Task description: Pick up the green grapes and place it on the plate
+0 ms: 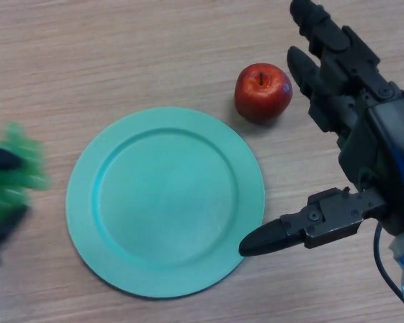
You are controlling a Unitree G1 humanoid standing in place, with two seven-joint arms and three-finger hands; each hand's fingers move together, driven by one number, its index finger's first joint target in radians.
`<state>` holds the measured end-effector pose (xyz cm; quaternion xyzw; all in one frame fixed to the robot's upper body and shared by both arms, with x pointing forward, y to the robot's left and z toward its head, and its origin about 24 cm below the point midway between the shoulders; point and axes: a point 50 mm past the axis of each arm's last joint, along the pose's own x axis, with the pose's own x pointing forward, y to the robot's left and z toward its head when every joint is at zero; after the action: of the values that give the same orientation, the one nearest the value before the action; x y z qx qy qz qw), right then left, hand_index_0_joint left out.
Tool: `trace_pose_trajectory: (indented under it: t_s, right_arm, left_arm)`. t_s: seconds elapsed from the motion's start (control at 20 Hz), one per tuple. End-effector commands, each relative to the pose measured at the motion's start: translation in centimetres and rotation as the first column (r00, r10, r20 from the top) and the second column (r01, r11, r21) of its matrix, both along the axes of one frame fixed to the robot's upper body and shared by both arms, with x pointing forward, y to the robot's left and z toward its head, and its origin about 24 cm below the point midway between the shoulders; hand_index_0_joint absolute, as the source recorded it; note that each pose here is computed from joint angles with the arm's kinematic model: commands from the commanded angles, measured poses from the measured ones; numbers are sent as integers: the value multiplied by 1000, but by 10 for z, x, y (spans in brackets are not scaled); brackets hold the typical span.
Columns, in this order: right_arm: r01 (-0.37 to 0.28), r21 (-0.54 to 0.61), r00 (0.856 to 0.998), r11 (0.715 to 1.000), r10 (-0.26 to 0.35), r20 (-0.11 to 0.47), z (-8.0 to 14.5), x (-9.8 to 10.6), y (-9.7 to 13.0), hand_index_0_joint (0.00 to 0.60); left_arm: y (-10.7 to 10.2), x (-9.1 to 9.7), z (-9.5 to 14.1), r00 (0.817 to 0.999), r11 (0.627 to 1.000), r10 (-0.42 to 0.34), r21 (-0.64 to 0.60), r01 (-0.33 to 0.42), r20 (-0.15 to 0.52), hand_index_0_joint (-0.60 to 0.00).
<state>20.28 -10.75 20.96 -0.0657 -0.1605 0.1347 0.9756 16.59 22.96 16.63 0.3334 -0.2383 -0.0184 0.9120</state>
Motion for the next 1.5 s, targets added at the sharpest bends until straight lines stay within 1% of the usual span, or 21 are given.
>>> trace_pose_trajectory:
  t_s: [0.05, 0.1, 0.15, 0.2, 0.25, 0.3, 0.35, 0.4, 0.45, 0.6, 0.75, 0.85, 0.9, 0.95, 1.0, 1.1, 1.2, 1.25, 1.3, 1.4, 1.5]
  right_arm:
    - [-37, 82, 976, 996, 18, 218, 27, -15, -4, 0]
    - [-35, 78, 975, 996, 17, 220, 28, -15, -5, 0]
    - [-33, 73, 975, 997, 16, 221, 28, -15, -5, 0]
    - [-32, 69, 975, 997, 16, 222, 28, -15, -5, 0]
    - [-31, 68, 975, 997, 15, 223, 28, -15, -6, 0]
    - [-29, 66, 974, 997, 14, 224, 28, -15, -6, 0]
    - [-28, 65, 974, 998, 13, 224, 27, -15, -7, 0]
    - [-23, 61, 975, 998, 9, 224, 27, -15, -9, 0]
    - [-22, 60, 974, 998, 8, 225, 27, -15, -9, 0]
    - [-18, 52, 973, 998, 6, 230, 27, -15, -10, 0]
    - [-14, 45, 973, 999, 4, 229, 27, -14, -11, 0]
    - [-10, 39, 974, 999, 1, 225, 27, -13, -10, 0]
    - [-11, 40, 974, 999, 2, 225, 27, -13, -10, 0]
    - [-12, 40, 974, 999, 3, 225, 27, -13, -10, 0]
    - [-13, 42, 975, 999, 4, 223, 28, -13, -9, 0]
    - [-16, 46, 975, 999, 5, 222, 27, -13, -10, 0]
    - [-12, 55, 975, 998, -1, 222, 27, -13, -12, 0]
    - [-10, 61, 975, 998, -4, 220, 27, -12, -12, 0]
    - [-5, 70, 976, 998, -10, 219, 28, -12, -12, 0]
    - [-6, 75, 974, 997, -11, 225, 30, -12, -14, 0]
    - [-7, 74, 973, 997, -10, 230, 29, -13, -15, 0]
  left_arm:
    - [-10, -15, 23, 990, 994, -59, 103, 46, 131, -600]
    - [-16, -18, 29, 982, 991, -110, 94, 97, 153, -600]
    - [-19, -20, 33, 976, 989, -141, 66, 132, 167, -600]
    - [-22, -20, 35, 971, 987, -162, 47, 156, 177, -503]
    - [-23, -19, 36, 970, 986, -165, 43, 160, 177, -402]
    - [-25, -18, 37, 967, 984, -177, 14, 178, 181, -252]
    - [-27, -16, 38, 964, 980, -190, -15, 196, 187, -152]
    - [-30, -14, 40, 956, 966, -229, -79, 246, 181, -8]
    - [-30, -13, 40, 956, 964, -232, -88, 250, 179, 0]
    - [-28, -11, 42, 963, 970, -203, -94, 222, 176, 0]
    - [-28, -12, 47, 962, 964, -214, -125, 237, 173, 0]
    - [-27, -12, 53, 958, 937, -242, -218, 272, 153, 0]
    - [-27, -12, 56, 951, 894, -285, -324, 308, 118, 0]
    - [-26, -11, 57, 949, 871, -301, -378, 315, 95, 0]
    - [-25, -7, 55, 941, 834, -332, -447, 322, 59, 0]
    - [-24, -4, 53, 934, 812, -353, -482, 330, 45, 0]
    - [-23, -3, 52, 934, 805, -354, -495, 326, 40, 0]
    - [-21, -2, 51, 938, 804, -344, -501, 320, 47, 0]
    - [-19, -1, 49, 946, 810, -320, -499, 306, 61, 0]
    - [-13, 1, 45, 959, 824, -274, -499, 270, 66, 0]
    - [-10, 2, 47, 967, 838, -248, -487, 245, 60, 0]
